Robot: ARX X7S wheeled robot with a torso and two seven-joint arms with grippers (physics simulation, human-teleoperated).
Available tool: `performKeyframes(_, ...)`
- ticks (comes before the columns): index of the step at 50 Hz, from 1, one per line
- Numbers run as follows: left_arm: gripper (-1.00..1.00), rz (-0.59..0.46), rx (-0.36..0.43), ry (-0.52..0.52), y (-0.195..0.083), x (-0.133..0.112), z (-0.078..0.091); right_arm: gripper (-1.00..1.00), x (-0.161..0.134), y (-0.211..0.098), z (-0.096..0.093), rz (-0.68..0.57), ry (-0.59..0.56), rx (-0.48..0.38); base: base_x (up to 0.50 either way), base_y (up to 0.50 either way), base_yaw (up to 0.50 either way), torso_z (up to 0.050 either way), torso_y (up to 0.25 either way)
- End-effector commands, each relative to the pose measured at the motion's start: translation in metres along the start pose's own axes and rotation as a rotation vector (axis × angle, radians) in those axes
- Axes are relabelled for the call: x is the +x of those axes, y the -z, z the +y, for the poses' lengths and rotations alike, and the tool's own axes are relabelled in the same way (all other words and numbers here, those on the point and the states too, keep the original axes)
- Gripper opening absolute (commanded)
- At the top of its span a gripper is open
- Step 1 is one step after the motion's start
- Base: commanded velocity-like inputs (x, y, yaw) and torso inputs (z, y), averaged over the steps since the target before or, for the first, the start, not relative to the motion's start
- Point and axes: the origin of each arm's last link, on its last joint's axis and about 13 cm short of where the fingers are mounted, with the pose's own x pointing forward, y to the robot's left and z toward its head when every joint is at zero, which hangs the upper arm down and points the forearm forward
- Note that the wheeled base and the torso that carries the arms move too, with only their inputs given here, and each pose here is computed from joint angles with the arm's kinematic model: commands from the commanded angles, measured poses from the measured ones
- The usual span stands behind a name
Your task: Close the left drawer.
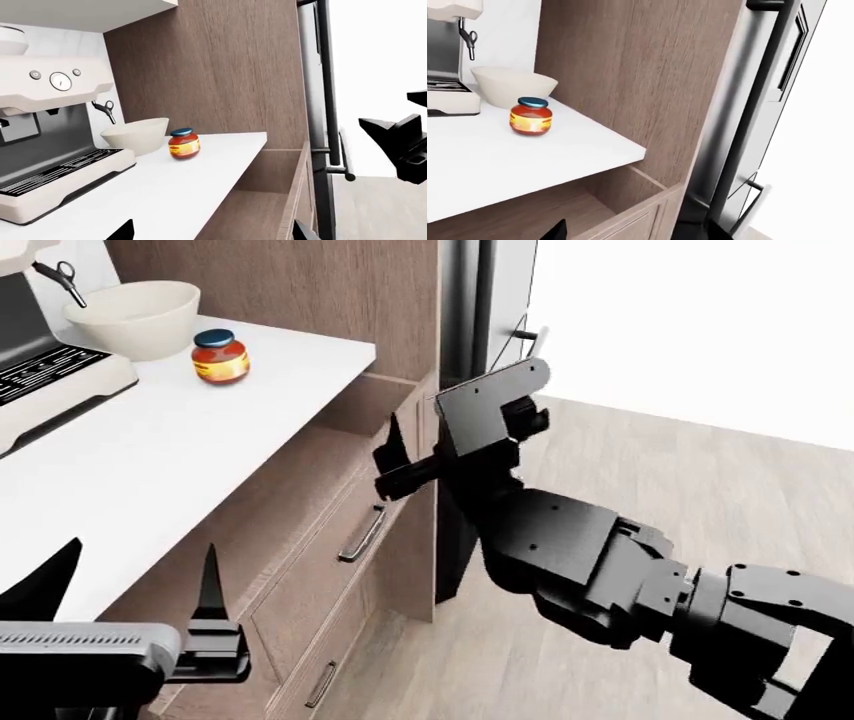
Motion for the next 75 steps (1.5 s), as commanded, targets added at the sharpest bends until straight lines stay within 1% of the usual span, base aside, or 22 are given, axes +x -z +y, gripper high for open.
performKeyframes(1, 1.0, 0.002, 0.001, 0.003, 0.0, 0.0, -0.001, 1.0, -0.034, -0.023, -0.019, -0.048, 0.15, -0.014, 0.0, 0.0, 0.0, 0.0, 0.0)
performKeyframes(3, 1.0, 0.001, 0.001, 0.004, 0.0, 0.001, -0.001, 1.0, -0.041, -0.03, -0.023, -0.059, 0.167, -0.009, 0.0, 0.0, 0.0, 0.0, 0.0)
performKeyframes(6, 1.0, 0.002, 0.001, 0.006, 0.0, 0.0, -0.001, 1.0, -0.054, -0.038, -0.03, -0.076, 0.201, -0.034, 0.0, 0.0, 0.0, 0.0, 0.0)
performKeyframes(8, 1.0, 0.002, 0.0, 0.009, 0.001, 0.0, -0.002, 1.0, -0.061, -0.04, -0.033, -0.073, 0.215, -0.049, 0.0, 0.0, 0.0, 0.0, 0.0)
performKeyframes(10, 1.0, 0.001, 0.0, 0.01, 0.001, 0.0, -0.002, 1.0, -0.066, -0.041, -0.036, -0.075, 0.224, -0.044, 0.0, 0.0, 0.0, 0.0, 0.0)
performKeyframes(12, 1.0, 0.002, 0.0, 0.011, 0.0, 0.0, -0.003, 1.0, -0.074, -0.045, -0.039, -0.101, 0.25, -0.053, 0.0, 0.0, 0.0, 0.0, 0.0)
performKeyframes(20, 1.0, 0.001, -0.002, 0.01, 0.0, -0.001, -0.003, 1.0, -0.111, -0.06, -0.056, -0.13, 0.346, -0.074, 0.0, 0.0, 0.0, 0.0, 0.0)
performKeyframes(22, 1.0, -0.001, -0.004, 0.013, 0.0, -0.002, -0.004, 1.0, -0.125, -0.064, -0.061, -0.144, 0.379, -0.073, 0.0, 0.0, 0.0, 0.0, 0.0)
performKeyframes(30, 1.0, -0.005, -0.004, 0.015, -0.002, -0.002, -0.005, 1.0, -0.157, -0.074, -0.066, -0.17, 0.458, -0.091, 0.0, 0.0, 0.0, 0.0, 0.0)
performKeyframes(33, 1.0, -0.006, -0.003, 0.015, -0.001, -0.003, -0.005, 1.0, -0.167, -0.077, -0.068, -0.175, 0.465, -0.082, 0.0, 0.0, 0.0, 0.0, 0.0)
performKeyframes(75, 1.0, -0.006, -0.003, 0.015, -0.001, -0.003, -0.005, 1.0, -0.167, -0.077, -0.068, -0.175, 0.465, -0.082, 0.0, 0.0, 0.0, 0.0, 0.0)
